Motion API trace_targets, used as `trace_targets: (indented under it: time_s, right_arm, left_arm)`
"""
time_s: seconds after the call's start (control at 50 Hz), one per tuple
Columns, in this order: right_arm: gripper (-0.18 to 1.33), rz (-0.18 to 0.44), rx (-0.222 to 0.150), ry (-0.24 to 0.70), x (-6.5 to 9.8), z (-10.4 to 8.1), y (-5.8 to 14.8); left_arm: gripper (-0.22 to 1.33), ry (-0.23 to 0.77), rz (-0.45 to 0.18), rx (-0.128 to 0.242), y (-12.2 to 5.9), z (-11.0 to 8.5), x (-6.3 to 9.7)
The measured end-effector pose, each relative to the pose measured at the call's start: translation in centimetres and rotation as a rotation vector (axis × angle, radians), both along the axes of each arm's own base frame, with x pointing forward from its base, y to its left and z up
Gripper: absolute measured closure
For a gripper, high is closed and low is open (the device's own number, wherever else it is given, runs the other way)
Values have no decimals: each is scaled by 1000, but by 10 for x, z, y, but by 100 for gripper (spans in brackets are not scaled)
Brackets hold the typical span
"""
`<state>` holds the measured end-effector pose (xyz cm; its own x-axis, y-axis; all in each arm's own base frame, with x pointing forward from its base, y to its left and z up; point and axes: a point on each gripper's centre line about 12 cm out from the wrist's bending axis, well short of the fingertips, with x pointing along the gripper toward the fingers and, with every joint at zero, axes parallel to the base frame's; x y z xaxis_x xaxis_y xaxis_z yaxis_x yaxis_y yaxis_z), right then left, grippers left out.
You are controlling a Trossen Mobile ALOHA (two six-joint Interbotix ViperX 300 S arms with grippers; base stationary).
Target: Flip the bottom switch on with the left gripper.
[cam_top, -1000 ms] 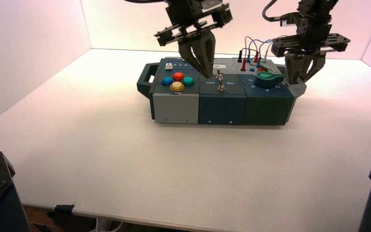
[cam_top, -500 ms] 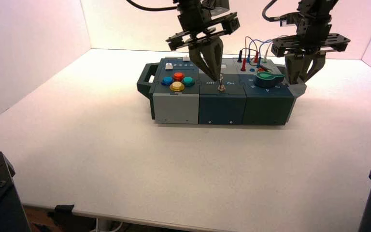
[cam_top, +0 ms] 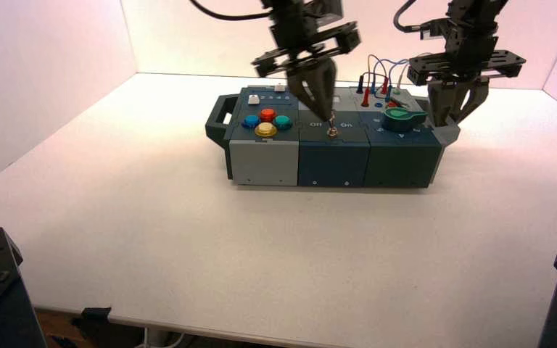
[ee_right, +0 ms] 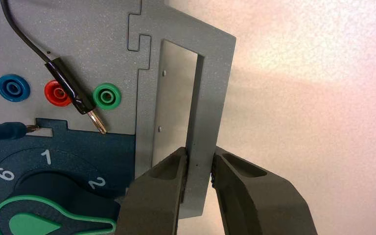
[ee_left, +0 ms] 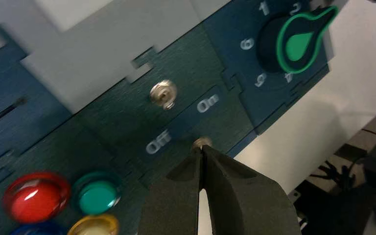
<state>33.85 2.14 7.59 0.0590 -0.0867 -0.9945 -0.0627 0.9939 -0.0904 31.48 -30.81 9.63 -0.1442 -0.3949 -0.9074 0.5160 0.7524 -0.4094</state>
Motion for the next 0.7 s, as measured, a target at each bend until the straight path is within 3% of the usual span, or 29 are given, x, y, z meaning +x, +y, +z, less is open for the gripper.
trace_targets:
  time_s: [0.28, 0.7]
  right_arm:
    - [68, 1, -1, 5, 1, -1, 0]
    - [68, -1, -1, 8, 1, -1, 0]
  left_arm:
    - [128, 8, 34, 7, 18, 3, 2]
    - [128, 16, 3, 6, 9, 5, -7]
